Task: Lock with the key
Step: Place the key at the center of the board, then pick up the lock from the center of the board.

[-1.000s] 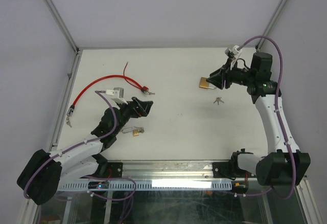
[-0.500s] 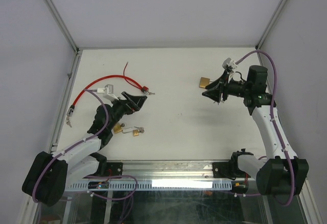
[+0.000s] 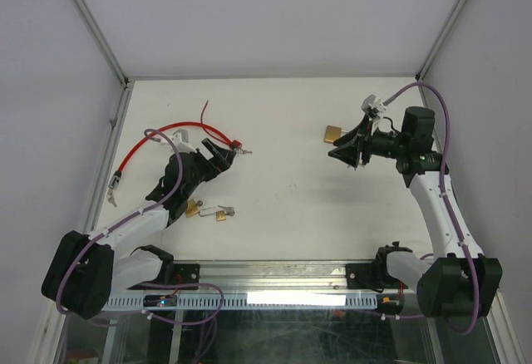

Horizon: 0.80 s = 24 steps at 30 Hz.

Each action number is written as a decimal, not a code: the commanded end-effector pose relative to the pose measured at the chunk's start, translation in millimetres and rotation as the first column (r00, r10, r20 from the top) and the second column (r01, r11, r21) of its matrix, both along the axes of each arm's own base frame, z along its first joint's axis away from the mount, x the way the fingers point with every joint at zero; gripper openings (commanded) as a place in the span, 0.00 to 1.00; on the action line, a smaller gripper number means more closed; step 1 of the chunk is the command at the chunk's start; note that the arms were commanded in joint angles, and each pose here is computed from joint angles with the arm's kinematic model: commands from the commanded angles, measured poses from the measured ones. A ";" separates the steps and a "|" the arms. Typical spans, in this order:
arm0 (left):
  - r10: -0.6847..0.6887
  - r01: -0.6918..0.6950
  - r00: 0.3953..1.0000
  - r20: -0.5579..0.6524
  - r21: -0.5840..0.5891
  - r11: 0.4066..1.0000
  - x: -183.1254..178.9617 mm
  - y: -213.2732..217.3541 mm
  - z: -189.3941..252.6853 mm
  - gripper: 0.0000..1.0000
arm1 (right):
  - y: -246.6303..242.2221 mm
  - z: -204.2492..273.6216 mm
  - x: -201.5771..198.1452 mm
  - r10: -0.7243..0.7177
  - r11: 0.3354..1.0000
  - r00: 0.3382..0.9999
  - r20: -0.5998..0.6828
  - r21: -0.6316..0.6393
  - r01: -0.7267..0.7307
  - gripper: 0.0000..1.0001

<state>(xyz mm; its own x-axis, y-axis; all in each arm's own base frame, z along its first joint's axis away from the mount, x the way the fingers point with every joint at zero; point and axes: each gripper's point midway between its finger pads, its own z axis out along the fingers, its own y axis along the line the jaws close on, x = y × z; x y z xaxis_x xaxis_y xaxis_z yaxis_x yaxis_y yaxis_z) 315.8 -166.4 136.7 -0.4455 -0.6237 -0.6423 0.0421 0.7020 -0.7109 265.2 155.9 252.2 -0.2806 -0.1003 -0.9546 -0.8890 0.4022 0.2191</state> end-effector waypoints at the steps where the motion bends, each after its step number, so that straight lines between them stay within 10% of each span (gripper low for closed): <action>1: 0.131 -0.127 0.990 -0.058 0.076 0.989 14.8 21.1 -5.2 0.99 | 1.1 8.5 2.2 0.021 1.000 0.998 0.058 0.011 -0.022 0.47; 24: 0.448 -0.406 0.888 -0.107 0.276 0.871 59.5 65.0 -2.4 0.99 | 1.4 5.8 3.5 0.012 1.000 0.999 0.049 0.006 -0.013 0.48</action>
<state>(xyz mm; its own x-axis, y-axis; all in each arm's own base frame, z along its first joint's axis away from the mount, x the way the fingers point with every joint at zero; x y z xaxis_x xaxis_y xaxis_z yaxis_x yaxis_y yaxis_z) 358.8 -119.0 109.3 -0.3866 -0.5995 -0.7008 -0.3329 0.7994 -0.5002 267.3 155.9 248.2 -0.2860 -0.0998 -0.9530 -0.8876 0.4023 0.2242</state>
